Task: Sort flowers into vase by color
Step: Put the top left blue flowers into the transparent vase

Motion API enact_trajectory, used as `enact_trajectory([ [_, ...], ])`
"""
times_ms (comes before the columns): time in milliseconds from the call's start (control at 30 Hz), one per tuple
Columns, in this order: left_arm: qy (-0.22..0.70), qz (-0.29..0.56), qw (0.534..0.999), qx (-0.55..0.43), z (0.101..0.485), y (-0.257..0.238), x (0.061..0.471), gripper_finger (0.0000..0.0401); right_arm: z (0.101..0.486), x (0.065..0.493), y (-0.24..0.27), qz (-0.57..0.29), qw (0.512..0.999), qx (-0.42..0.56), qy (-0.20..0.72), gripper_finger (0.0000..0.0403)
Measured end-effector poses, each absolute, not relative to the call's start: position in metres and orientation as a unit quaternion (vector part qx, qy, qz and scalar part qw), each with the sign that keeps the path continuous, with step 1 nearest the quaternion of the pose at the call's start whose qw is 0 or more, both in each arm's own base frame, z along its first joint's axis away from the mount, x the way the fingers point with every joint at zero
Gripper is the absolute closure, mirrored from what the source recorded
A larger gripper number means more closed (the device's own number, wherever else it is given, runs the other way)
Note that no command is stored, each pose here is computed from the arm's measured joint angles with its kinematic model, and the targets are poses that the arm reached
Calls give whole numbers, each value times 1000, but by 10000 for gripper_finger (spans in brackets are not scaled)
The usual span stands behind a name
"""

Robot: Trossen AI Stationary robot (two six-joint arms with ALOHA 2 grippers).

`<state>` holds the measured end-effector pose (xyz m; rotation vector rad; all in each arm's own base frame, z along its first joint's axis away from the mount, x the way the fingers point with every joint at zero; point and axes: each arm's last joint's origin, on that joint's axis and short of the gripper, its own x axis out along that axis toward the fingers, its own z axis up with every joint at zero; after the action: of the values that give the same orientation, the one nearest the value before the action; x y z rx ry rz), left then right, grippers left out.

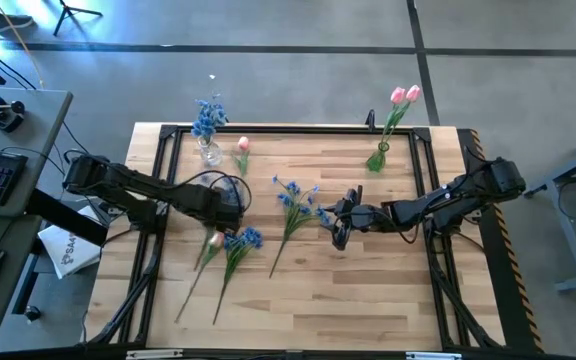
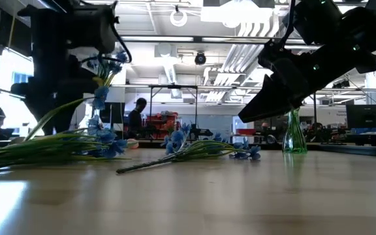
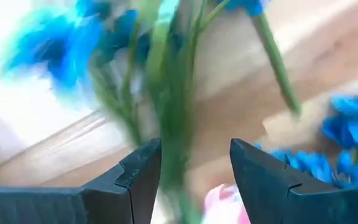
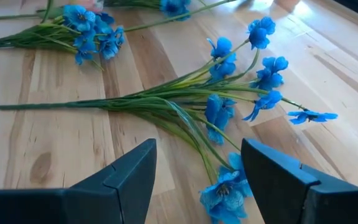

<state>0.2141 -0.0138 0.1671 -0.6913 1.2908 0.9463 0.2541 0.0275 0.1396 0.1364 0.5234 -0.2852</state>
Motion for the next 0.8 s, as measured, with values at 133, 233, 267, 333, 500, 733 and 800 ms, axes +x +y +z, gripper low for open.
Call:
enact_trajectory([
  [133, 581, 399, 651, -281, 172, -21, 215, 221, 140, 254, 30, -135, 954, 66, 258, 171],
  [233, 598, 411, 637, -259, 171, -24, 207, 221, 140, 254, 33, -129, 955, 64, 259, 171],
  [267, 594, 415, 641, -253, 172, -25, 207, 221, 140, 253, 33, -128, 955, 63, 259, 171],
  [333, 578, 424, 651, -250, 172, -27, 208, 221, 140, 253, 34, -128, 955, 63, 259, 171],
  [500, 555, 442, 651, -271, 172, -27, 210, 221, 140, 253, 34, -128, 955, 63, 259, 171],
  [733, 556, 463, 626, -290, 150, -21, 197, 221, 140, 253, 34, -128, 955, 63, 259, 171],
  [800, 551, 451, 633, -302, 142, -21, 196, 221, 140, 253, 34, -128, 955, 63, 259, 171],
])
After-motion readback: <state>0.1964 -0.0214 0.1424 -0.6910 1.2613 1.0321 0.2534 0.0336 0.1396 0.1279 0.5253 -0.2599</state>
